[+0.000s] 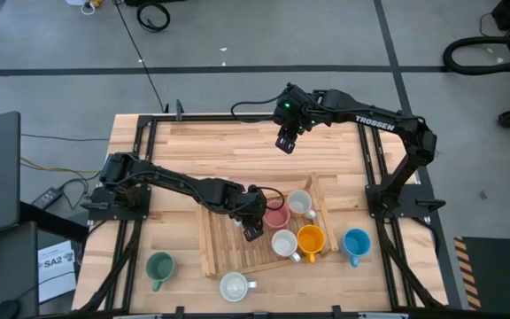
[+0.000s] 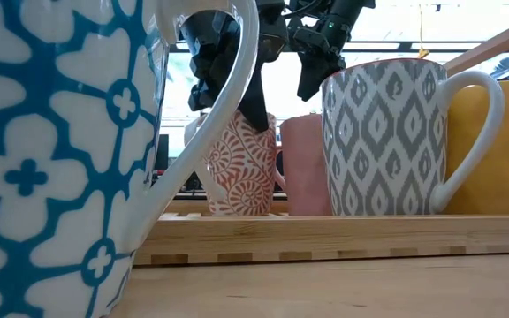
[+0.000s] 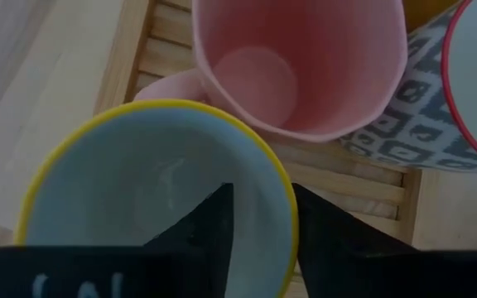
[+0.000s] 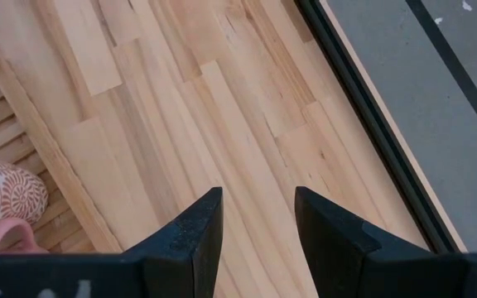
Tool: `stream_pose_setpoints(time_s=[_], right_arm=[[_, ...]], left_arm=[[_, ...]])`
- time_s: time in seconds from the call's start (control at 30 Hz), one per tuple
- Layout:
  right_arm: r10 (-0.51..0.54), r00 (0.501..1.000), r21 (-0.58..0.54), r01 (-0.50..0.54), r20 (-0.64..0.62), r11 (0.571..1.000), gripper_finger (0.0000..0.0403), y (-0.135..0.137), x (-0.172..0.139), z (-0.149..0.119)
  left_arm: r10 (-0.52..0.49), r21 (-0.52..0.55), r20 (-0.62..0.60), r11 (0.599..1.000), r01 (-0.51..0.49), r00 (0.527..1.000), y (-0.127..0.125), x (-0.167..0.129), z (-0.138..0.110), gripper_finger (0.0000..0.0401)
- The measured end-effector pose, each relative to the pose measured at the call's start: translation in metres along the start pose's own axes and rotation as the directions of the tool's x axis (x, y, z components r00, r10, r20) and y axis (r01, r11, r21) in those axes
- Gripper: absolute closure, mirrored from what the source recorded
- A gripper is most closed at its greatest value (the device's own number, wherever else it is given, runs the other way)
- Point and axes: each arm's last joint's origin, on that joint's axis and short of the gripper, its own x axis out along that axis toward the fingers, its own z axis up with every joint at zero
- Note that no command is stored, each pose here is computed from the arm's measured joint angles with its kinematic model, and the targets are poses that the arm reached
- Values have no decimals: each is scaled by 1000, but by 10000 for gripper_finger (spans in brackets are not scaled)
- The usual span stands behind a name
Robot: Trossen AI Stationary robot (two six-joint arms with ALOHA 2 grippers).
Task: Place coffee mugs
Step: Put the white-orange patterned mug on the shelf, then put the white-blue patterned mug on the shelf
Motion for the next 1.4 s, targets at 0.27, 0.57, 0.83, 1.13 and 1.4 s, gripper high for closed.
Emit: stream_pose_setpoints(time_s=[0.27,0.57,0.83,1.13,1.4], right_arm=[[0,1000,0,0,0,1000,246,0,0,0],[0,1000,-1,0,0,1000,246,0,0,0],[0,1000,-3,0,0,1000,246,0,0,0],[0,1000,-3,0,-1,1000,246,0,0,0],[0,1000,-3,0,-2,1000,246,0,0,0]], left_arm=[[1,-1,1,1000,-1,1000,0,0,0,226],[-4,-13,7,1000,4,1000,0,0,1,209],[-32,-13,-8,999,32,999,-1,-1,1,211],[-56,-16,18,998,57,998,-2,-13,3,211],[-110,-22,84,993,112,990,-3,-43,8,211]])
